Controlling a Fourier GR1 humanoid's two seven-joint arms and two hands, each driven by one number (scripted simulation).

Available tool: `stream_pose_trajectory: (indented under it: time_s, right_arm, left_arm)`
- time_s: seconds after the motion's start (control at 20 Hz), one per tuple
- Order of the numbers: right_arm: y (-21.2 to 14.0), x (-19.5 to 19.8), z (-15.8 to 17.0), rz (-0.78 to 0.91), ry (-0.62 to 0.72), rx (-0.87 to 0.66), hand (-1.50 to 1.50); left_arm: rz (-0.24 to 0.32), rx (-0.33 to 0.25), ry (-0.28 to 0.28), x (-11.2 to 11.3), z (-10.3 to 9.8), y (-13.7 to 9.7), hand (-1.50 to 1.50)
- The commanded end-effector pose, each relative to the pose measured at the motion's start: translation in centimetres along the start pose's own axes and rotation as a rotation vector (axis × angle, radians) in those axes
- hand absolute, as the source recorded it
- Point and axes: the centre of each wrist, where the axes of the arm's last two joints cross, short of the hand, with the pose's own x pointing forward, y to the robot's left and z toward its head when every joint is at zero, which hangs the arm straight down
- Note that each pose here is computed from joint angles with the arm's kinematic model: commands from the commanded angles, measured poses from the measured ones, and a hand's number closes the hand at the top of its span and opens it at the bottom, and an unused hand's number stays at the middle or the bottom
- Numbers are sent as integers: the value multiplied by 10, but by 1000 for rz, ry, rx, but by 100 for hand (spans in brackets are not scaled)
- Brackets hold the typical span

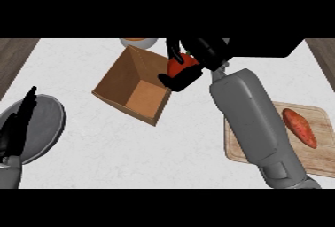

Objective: Pick the bell pepper from the cutting board and place it in the cardboard box

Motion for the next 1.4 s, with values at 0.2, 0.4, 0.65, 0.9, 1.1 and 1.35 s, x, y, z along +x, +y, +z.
stream_pose_trajectory:
  time_s: [0.2, 0.4, 0.65, 0.9, 1.1, 1.35]
  right_arm:
    - [26, 30, -50, -90, 115, 31, 150]
    - [42, 31, -57, -105, 112, 51, 150]
    - [50, 20, -63, -85, 186, 60, 150]
    - [62, 2, -55, -95, 320, 31, 150]
    - [64, 2, -56, -141, 381, 75, -150]
    - [73, -3, -48, -218, 343, 45, -150]
  left_arm:
    - [-7, -30, -39, 15, -6, -8, 0]
    - [4, -53, -28, 14, -4, -27, 0]
    - [-10, -52, -79, 39, -14, -26, 0]
    - [-16, -77, -79, 30, -18, -29, 0]
    - [-3, -80, -116, 39, -21, -43, 0]
    - [-7, -94, -93, 49, -26, -47, 0]
